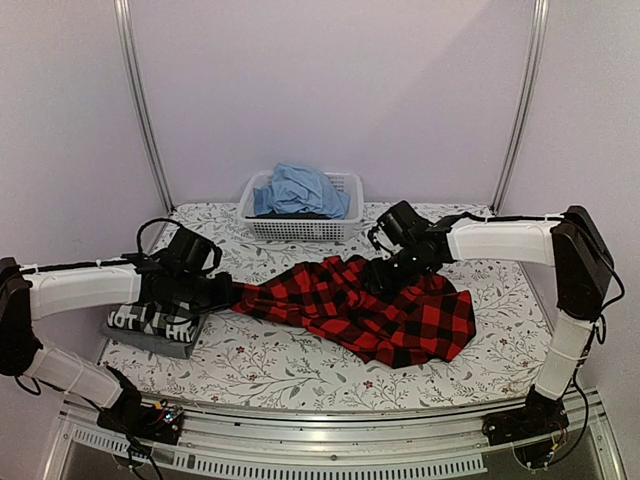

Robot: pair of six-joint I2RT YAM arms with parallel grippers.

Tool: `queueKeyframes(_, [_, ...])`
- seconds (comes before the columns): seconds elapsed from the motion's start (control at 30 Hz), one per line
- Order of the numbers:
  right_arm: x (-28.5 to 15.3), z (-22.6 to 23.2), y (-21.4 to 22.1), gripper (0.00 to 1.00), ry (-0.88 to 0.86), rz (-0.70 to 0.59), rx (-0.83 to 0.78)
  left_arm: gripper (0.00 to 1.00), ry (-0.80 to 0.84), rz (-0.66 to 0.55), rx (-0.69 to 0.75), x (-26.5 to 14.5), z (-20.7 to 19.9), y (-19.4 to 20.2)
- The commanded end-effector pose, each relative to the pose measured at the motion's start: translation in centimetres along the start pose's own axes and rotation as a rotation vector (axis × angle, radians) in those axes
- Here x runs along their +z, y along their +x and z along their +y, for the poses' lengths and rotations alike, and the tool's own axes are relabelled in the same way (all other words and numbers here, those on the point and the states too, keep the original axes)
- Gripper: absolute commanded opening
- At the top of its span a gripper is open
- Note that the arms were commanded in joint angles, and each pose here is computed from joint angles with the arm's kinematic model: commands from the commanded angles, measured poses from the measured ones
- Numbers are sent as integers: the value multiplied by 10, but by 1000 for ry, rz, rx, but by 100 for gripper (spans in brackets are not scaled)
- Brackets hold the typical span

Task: Fold and stack the long sleeve shirts
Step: Flatten out the crumpled shirt at the center of the board.

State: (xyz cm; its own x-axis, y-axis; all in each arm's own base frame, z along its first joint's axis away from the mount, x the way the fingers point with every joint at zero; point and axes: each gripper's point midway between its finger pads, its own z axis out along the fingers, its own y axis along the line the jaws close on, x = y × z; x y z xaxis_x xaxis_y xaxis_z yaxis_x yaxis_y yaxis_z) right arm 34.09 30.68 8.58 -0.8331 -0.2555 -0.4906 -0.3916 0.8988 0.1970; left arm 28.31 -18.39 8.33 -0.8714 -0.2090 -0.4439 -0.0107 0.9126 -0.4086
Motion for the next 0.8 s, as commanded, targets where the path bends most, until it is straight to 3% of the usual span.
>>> queueKeyframes(0.0, [10,7,3,71,10,13,-48,0,-15,-31,1,-5,-2,-13])
queueKeyframes(0.5, [-28,67,58,68,-66,28,-106,0,-10,-31,12,-1,-6,-23])
queueKeyframes(0.63, [-17,62,60,56,-15,40,-93,0,-13,-37,17,-2,-6,-26])
queueKeyframes(0.77, [-10,54,54,34,46,37,-95,0,-14,-48,20,-5,-6,-29])
